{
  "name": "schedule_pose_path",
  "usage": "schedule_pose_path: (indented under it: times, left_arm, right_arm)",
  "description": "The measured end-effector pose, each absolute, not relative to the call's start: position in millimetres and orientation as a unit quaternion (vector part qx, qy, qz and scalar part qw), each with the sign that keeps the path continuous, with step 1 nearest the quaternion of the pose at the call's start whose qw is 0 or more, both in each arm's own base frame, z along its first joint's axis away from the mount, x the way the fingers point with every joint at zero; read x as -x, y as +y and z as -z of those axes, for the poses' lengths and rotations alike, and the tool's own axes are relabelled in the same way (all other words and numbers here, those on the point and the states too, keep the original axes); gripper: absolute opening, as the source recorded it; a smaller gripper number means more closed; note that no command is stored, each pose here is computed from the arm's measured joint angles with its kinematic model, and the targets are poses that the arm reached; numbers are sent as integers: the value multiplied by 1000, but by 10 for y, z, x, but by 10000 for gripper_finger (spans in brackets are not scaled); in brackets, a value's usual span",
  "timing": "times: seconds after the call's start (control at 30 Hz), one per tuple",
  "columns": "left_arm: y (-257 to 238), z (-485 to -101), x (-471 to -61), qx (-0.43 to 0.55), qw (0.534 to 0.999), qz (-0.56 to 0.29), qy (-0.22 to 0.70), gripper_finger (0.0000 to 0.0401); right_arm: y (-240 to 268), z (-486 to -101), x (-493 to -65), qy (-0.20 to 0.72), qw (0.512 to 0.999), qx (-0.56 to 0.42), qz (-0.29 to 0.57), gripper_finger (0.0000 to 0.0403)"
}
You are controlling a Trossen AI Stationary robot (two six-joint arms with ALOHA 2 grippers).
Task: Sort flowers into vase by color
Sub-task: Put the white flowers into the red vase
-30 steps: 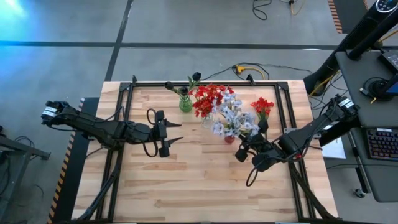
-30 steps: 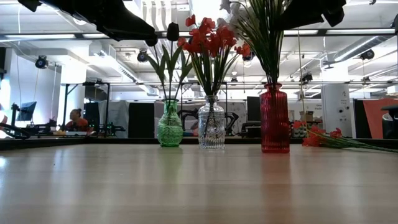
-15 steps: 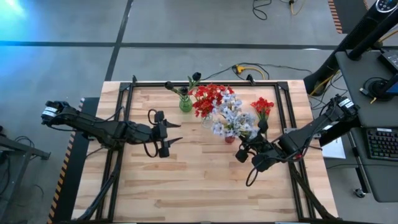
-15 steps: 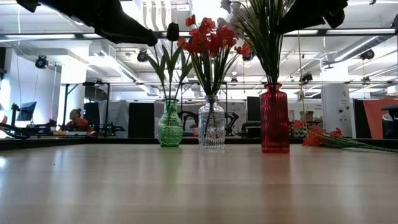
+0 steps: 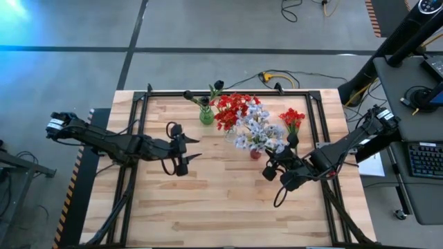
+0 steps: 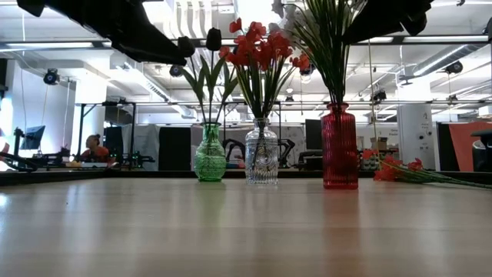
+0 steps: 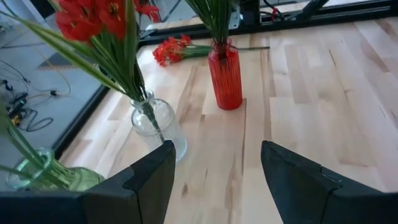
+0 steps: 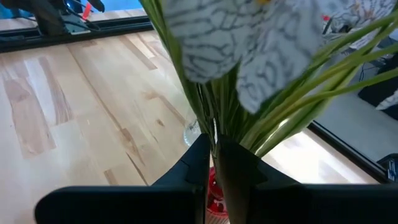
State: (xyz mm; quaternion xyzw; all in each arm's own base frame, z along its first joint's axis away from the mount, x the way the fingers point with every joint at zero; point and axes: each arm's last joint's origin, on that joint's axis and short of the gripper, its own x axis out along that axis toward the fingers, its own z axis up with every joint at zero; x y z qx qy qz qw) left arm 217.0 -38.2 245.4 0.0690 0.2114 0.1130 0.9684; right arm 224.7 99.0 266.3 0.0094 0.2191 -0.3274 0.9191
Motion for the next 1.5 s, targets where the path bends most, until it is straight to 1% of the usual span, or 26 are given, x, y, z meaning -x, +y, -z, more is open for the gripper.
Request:
schedule_pose_path:
  times: [0.23, 0.77, 0.9, 1.13, 1.23, 1.37, 1.5]
  left_arm:
    - [-387, -2389, -2133, -45, 962, -117, 243, 220]
    - [-387, -2396, -2137, -47, 963, -118, 239, 220]
    - [-387, -2395, -2137, -47, 963, -118, 240, 220]
    - [-387, -2396, -2137, -47, 963, -118, 240, 220]
    - [-387, -2396, -2137, -49, 962, -118, 240, 220]
    - [-387, -2396, -2137, -50, 962, -118, 240, 220]
    - [-387, -2395, -2137, -50, 962, -117, 240, 220]
  right_arm:
    - [990, -2664, -2248, 220, 919, -4, 327, 22]
    - [990, -2665, -2249, 220, 919, -4, 327, 27]
    - [991, -2665, -2248, 220, 919, -4, 327, 52]
    - [990, -2667, -2248, 218, 919, -3, 329, 121]
    - [995, -2667, -2246, 218, 919, -2, 327, 143]
    - [991, -2686, -2232, 222, 922, -12, 318, 159]
    - [994, -2708, -2218, 225, 925, -29, 305, 161]
